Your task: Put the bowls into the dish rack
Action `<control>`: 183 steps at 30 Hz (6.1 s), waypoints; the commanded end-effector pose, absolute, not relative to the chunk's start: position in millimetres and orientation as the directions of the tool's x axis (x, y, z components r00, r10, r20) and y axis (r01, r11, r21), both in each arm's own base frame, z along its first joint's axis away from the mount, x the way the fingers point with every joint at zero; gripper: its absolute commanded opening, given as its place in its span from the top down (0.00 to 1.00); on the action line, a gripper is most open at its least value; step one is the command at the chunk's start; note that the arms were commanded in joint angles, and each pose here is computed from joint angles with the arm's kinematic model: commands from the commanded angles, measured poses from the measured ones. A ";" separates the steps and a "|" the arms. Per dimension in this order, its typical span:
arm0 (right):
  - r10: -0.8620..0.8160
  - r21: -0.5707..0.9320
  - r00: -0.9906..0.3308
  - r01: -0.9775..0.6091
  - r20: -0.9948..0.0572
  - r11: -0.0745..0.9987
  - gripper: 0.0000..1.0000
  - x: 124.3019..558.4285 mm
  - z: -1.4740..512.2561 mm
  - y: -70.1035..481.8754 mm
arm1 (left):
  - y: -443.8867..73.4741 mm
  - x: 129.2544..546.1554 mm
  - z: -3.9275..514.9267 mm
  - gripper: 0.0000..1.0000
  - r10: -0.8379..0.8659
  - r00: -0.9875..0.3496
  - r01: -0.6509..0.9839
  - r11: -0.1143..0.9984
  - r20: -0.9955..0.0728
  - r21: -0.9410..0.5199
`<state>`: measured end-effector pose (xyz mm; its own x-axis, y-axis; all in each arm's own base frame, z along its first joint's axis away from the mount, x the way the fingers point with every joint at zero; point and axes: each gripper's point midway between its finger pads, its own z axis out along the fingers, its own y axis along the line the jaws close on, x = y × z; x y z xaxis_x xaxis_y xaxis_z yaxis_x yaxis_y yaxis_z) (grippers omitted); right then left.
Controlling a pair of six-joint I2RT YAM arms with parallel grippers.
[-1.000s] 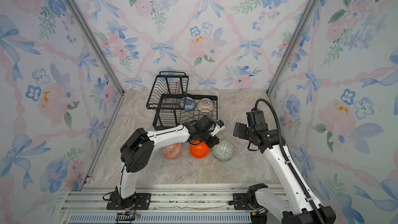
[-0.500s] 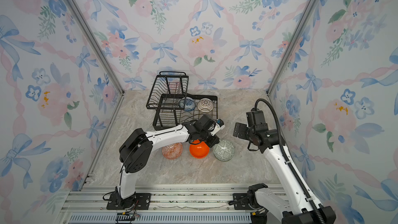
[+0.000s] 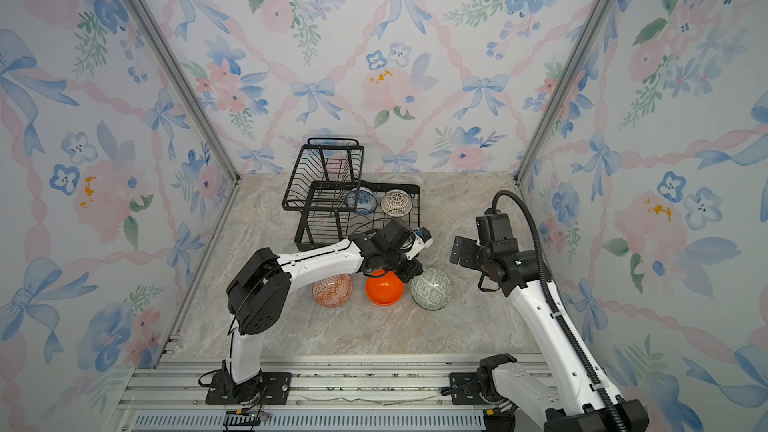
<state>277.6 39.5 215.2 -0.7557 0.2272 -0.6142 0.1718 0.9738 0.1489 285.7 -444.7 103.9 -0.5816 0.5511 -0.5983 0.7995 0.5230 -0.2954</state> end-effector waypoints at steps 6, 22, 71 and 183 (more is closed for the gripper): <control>0.220 0.150 -0.759 0.162 -0.613 0.975 0.03 276.5 215.6 38.8 | -444.0 290.4 121.7 1.00 0.517 -0.588 0.791 0.529 -0.621 -0.308; 0.218 0.154 -0.763 0.156 -0.609 0.976 0.03 279.4 213.8 41.0 | -436.2 295.5 99.3 0.81 0.522 -0.622 0.759 0.584 -0.584 -0.287; 0.221 0.155 -0.756 0.159 -0.616 0.975 0.03 273.2 215.3 38.8 | -447.6 291.5 132.6 1.00 0.501 -0.610 0.766 0.572 -0.613 -0.295; -0.204 -0.096 -0.542 -0.221 -0.815 0.971 1.00 426.3 259.7 155.9 | -250.5 294.6 244.5 0.02 0.244 -0.544 0.552 0.824 -0.802 -0.124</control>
<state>413.7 149.6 230.7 -0.6320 -0.1887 -0.7516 -0.2211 0.9735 -0.0585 295.3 -260.0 250.4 -0.5292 0.2568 -0.8087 0.5778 0.8070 -0.1218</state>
